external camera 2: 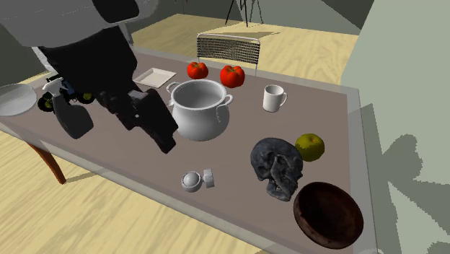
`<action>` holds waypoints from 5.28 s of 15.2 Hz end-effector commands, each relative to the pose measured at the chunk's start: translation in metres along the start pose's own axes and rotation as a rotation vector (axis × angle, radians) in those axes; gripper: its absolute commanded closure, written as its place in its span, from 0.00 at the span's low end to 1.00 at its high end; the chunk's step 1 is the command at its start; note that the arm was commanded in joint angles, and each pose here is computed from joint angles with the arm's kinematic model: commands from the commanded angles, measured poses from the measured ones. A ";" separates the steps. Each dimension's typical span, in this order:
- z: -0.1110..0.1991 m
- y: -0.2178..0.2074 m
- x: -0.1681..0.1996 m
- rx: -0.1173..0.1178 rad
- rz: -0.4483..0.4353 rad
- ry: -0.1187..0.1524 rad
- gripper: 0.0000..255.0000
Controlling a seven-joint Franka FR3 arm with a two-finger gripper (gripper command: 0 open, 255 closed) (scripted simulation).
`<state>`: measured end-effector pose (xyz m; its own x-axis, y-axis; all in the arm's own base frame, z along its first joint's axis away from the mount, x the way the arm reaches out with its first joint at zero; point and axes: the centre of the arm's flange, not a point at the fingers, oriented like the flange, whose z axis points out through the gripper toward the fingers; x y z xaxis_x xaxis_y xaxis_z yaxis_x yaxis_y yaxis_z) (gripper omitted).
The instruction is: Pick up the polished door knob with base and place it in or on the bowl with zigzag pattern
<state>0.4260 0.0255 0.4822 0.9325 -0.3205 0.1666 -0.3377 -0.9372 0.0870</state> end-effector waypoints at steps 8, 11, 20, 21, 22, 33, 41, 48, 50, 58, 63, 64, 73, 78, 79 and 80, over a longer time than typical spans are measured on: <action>0.110 -0.050 0.037 -0.036 0.151 -0.057 0.00; 0.147 -0.064 0.050 -0.048 0.201 -0.077 0.00; 0.259 -0.100 0.088 -0.085 0.349 -0.135 0.00; 0.271 -0.103 0.092 -0.089 0.366 -0.141 0.00; 0.284 -0.107 0.096 -0.093 0.382 -0.147 0.00; 0.348 -0.110 0.097 -0.101 0.414 -0.160 0.00; 0.347 -0.110 0.097 -0.101 0.414 -0.160 1.00; 0.348 -0.109 0.097 -0.101 0.414 -0.160 1.00; 0.348 -0.110 0.097 -0.101 0.414 -0.160 1.00; 0.306 -0.106 0.104 -0.101 0.414 -0.160 1.00; 0.280 -0.104 0.108 -0.101 0.414 -0.160 1.00; 0.275 -0.103 0.109 -0.101 0.414 -0.160 1.00; 0.228 -0.099 0.117 -0.101 0.414 -0.160 1.00; 0.202 -0.097 0.122 -0.101 0.414 -0.160 1.00; 0.200 -0.097 0.122 -0.101 0.414 -0.160 1.00; 0.202 -0.084 0.126 -0.101 0.414 -0.160 1.00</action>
<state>0.5987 0.0412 0.2962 0.7218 -0.6900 0.0547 -0.6896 -0.7103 0.1411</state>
